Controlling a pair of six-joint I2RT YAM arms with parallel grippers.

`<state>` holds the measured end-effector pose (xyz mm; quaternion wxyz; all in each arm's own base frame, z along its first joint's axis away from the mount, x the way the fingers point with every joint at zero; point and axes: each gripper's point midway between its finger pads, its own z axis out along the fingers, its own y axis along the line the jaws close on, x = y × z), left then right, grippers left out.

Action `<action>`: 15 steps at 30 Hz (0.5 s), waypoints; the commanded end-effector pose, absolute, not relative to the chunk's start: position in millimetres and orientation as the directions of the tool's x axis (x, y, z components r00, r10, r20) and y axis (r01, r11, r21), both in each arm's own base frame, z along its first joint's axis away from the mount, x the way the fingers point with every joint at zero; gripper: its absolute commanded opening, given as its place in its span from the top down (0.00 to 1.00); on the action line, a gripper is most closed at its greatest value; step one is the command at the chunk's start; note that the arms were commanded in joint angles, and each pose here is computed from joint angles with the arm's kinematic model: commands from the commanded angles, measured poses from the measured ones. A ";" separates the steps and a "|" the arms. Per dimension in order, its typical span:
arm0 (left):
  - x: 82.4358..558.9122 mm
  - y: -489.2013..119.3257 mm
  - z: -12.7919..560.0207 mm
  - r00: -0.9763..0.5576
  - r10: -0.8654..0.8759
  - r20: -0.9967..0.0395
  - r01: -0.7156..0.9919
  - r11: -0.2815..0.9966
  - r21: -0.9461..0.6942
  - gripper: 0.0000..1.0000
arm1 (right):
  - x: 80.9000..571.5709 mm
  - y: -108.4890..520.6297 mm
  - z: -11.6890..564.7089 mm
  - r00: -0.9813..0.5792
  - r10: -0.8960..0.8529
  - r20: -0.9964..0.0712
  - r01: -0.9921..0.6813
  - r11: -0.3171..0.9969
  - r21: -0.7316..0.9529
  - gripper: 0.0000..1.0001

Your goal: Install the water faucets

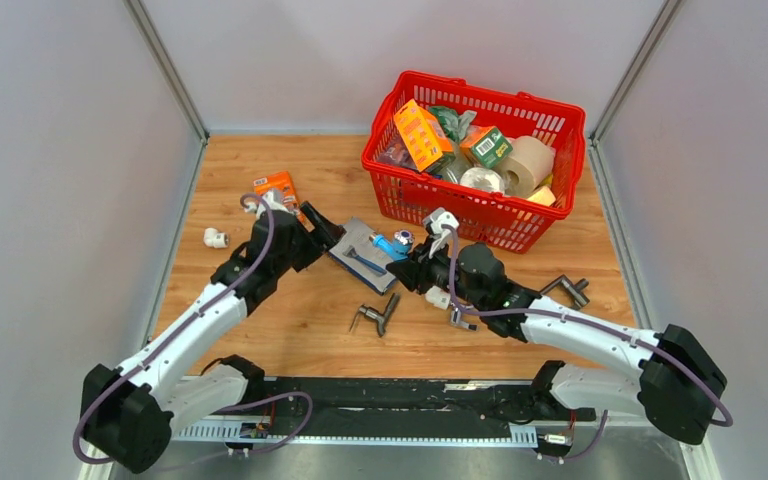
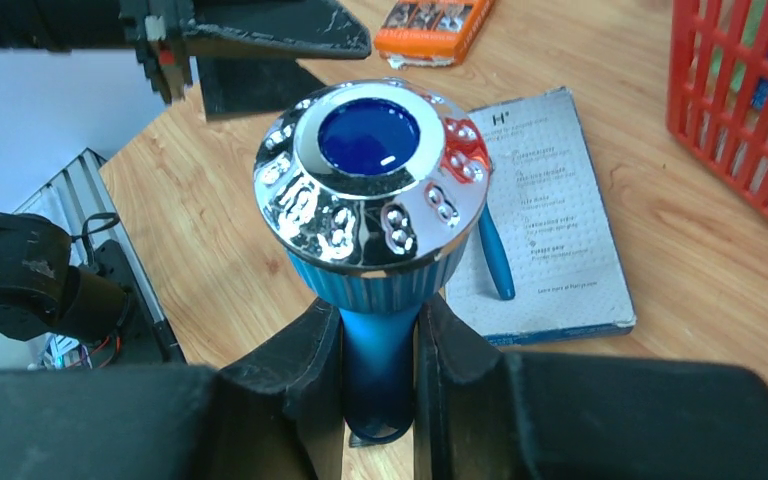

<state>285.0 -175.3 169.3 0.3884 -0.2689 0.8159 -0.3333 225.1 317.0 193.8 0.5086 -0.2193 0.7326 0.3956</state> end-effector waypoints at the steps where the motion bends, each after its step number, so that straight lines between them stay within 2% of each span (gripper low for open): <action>1: 279.7 -130.3 167.5 -0.686 -0.257 -0.681 -0.063 0.953 -0.297 0.09 | 232.0 315.2 238.0 -0.293 0.109 -0.950 -0.749 0.591 0.299 1.00; 4: 278.1 -112.1 166.9 -0.755 -0.080 -0.650 -0.015 0.994 -0.106 0.06 | 230.3 316.4 234.8 -0.287 0.070 -0.955 -0.768 0.580 0.273 1.00; 6: 279.8 -103.0 165.5 -0.790 -0.036 -0.612 -0.021 0.999 -0.032 0.05 | 223.9 314.9 235.5 -0.294 0.052 -0.954 -0.785 0.556 0.273 1.00; 10: 295.7 -74.7 156.6 -0.797 -0.110 -0.594 -0.137 0.991 -0.001 0.04 | 215.8 305.0 239.9 -0.280 0.014 -0.960 -0.802 0.546 0.241 1.00; 12: 302.6 -52.4 149.1 -0.779 -0.189 -0.598 -0.226 0.974 -0.014 0.00 | 207.8 303.2 242.3 -0.233 -0.014 -0.972 -0.838 0.510 0.194 1.00; 15: 314.8 -5.3 144.2 -0.723 -0.315 -0.615 -0.380 0.924 -0.027 0.00 | 199.5 302.3 242.8 -0.204 -0.034 -0.978 -0.865 0.474 0.163 1.00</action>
